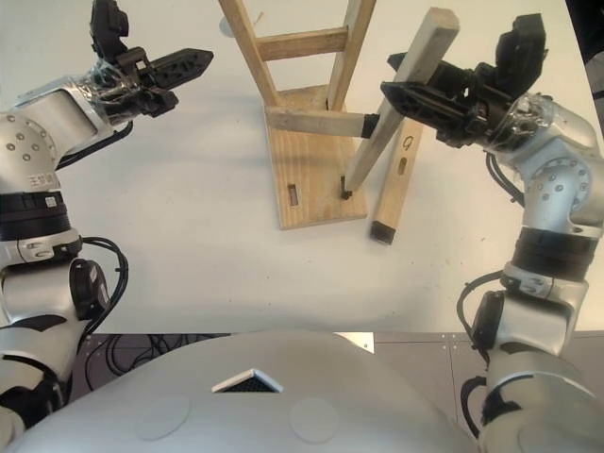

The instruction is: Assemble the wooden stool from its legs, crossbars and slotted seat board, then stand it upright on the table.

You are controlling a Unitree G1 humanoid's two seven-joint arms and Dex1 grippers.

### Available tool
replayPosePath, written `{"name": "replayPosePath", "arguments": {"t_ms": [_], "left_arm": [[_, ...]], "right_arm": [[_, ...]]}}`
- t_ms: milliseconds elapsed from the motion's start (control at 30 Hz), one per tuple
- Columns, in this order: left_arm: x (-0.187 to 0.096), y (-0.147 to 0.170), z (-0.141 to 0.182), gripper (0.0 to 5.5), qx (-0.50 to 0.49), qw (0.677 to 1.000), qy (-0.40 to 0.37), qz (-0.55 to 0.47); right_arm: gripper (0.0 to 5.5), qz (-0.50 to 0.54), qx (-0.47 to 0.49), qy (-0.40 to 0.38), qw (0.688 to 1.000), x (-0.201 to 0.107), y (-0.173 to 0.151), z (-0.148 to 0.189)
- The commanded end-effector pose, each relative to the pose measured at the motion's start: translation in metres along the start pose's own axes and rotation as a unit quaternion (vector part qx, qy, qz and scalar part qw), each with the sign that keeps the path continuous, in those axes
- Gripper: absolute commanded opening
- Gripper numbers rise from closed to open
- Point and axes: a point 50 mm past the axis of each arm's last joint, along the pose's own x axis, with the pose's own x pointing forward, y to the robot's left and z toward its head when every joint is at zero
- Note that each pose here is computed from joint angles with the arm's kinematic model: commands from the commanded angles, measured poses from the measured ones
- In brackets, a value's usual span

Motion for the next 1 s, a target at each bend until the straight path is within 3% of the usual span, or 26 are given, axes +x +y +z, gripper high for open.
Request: {"name": "replayPosePath", "arguments": {"t_ms": [33, 267, 467, 700, 867, 1000], "left_arm": [[-0.004, 0.003, -0.003, 0.00, 0.004, 1.000, 0.008, 0.017], [-0.004, 0.002, -0.010, 0.00, -0.004, 1.000, 0.006, 0.019], [-0.004, -0.002, -0.019, 0.00, -0.027, 0.999, -0.006, 0.023], [-0.002, -0.008, -0.026, 0.00, -0.039, 0.999, -0.021, 0.030], [-0.006, -0.003, -0.027, 0.00, -0.047, 0.997, -0.034, 0.050], [-0.005, 0.001, -0.023, 0.00, -0.041, 0.997, -0.027, 0.063]], "right_arm": [[2.11, -0.009, 0.000, 0.048, 0.999, -0.001, -0.004, -0.010], [2.11, 0.001, -0.031, 0.118, 0.993, -0.004, -0.006, -0.021], [2.11, 0.062, -0.046, 0.245, 0.966, -0.015, -0.001, -0.034], [2.11, 0.081, -0.018, 0.268, 0.960, -0.017, -0.006, -0.030], [2.11, 0.096, 0.023, 0.282, 0.954, -0.020, 0.027, -0.077], [2.11, 0.078, -0.014, 0.276, 0.958, -0.010, 0.031, -0.080]]}}
